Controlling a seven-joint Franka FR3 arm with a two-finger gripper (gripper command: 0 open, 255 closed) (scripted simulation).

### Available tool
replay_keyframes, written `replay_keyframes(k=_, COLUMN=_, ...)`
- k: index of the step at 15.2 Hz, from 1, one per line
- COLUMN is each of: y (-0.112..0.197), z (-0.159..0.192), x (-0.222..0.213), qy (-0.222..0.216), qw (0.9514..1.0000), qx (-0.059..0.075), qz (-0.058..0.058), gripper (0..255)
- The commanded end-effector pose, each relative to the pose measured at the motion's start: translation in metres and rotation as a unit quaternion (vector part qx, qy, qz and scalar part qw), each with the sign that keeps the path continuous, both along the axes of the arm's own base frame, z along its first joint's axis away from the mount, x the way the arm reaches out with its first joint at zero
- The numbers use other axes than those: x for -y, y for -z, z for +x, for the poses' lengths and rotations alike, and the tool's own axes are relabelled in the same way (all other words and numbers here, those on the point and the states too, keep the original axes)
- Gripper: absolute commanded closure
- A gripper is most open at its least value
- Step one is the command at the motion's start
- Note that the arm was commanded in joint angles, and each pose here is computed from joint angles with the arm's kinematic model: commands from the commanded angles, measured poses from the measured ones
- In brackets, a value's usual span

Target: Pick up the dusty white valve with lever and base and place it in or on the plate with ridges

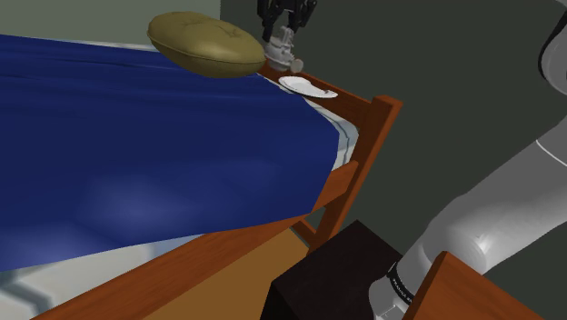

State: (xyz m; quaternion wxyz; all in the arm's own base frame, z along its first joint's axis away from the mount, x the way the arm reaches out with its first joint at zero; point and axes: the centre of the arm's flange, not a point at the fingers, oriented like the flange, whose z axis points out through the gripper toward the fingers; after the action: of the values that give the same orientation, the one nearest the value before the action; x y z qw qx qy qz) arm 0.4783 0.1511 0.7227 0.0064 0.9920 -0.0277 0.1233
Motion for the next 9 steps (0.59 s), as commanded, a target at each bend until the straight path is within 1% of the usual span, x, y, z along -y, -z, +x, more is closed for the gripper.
replay_keyframes(k=1, y=0.0, z=0.007, x=0.024, qy=-0.001, qw=1.0, qx=0.0, qz=0.0, gripper=255)
replay_keyframes(k=9, y=-0.005, z=0.03, x=0.126, qy=-0.001, qw=1.0, qx=0.0, qz=0.0, gripper=255)
